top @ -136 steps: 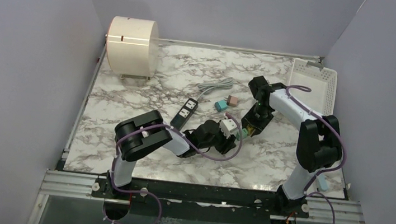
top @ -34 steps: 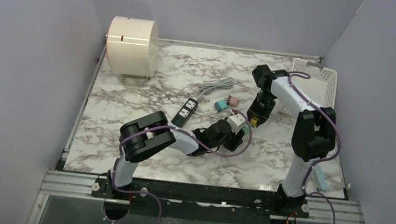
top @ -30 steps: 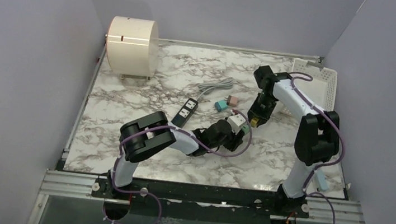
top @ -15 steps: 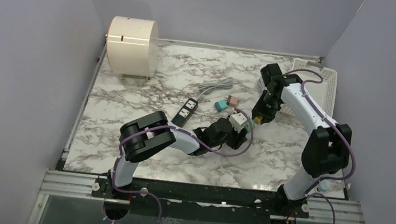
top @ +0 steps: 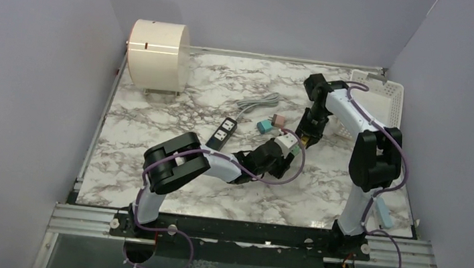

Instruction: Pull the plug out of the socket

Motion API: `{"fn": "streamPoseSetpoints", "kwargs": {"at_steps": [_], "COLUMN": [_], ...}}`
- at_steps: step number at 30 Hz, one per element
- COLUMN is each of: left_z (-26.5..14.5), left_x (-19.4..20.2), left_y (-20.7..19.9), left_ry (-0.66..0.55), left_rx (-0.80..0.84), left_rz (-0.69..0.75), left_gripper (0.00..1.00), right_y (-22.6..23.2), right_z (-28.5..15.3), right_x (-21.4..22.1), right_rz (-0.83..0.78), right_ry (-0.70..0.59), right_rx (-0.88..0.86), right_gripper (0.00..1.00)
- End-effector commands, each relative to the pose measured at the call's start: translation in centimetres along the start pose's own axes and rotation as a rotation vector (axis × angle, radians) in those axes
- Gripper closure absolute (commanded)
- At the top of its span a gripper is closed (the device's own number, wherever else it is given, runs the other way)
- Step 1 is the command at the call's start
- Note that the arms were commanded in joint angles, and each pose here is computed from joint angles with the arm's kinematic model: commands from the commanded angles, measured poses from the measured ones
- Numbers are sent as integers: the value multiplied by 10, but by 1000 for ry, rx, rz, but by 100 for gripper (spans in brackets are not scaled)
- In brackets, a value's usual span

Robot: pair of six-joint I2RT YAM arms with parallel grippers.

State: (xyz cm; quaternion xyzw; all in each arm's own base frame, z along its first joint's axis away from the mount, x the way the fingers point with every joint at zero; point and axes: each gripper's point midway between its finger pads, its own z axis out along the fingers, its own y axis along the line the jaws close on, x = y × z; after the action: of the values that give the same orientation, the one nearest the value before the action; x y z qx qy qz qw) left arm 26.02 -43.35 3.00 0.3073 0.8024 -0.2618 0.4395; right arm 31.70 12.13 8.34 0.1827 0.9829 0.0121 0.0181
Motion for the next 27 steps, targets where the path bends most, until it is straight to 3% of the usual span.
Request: {"fn": "streamPoseSetpoints", "kwargs": {"at_steps": [1, 13, 21, 27], "left_z": [-21, -20, -17, -17], "left_x": [108, 102, 107, 111], "left_y": [12, -11, 1, 2], "left_ry": [361, 363, 396, 408], "left_rx": [-25, 89, 27, 23], "left_rz": [97, 39, 74, 74], "left_gripper": [100, 100, 100, 100], "right_y": [11, 12, -15, 1], "right_z": [-16, -42, -29, -40], "right_x": [-10, -20, -31, -33], "right_rz": [-89, 71, 97, 131], "right_ry": [-31, -293, -196, -217], "right_rx": [-73, -213, 75, -25], "right_gripper": [99, 99, 99, 99]}}
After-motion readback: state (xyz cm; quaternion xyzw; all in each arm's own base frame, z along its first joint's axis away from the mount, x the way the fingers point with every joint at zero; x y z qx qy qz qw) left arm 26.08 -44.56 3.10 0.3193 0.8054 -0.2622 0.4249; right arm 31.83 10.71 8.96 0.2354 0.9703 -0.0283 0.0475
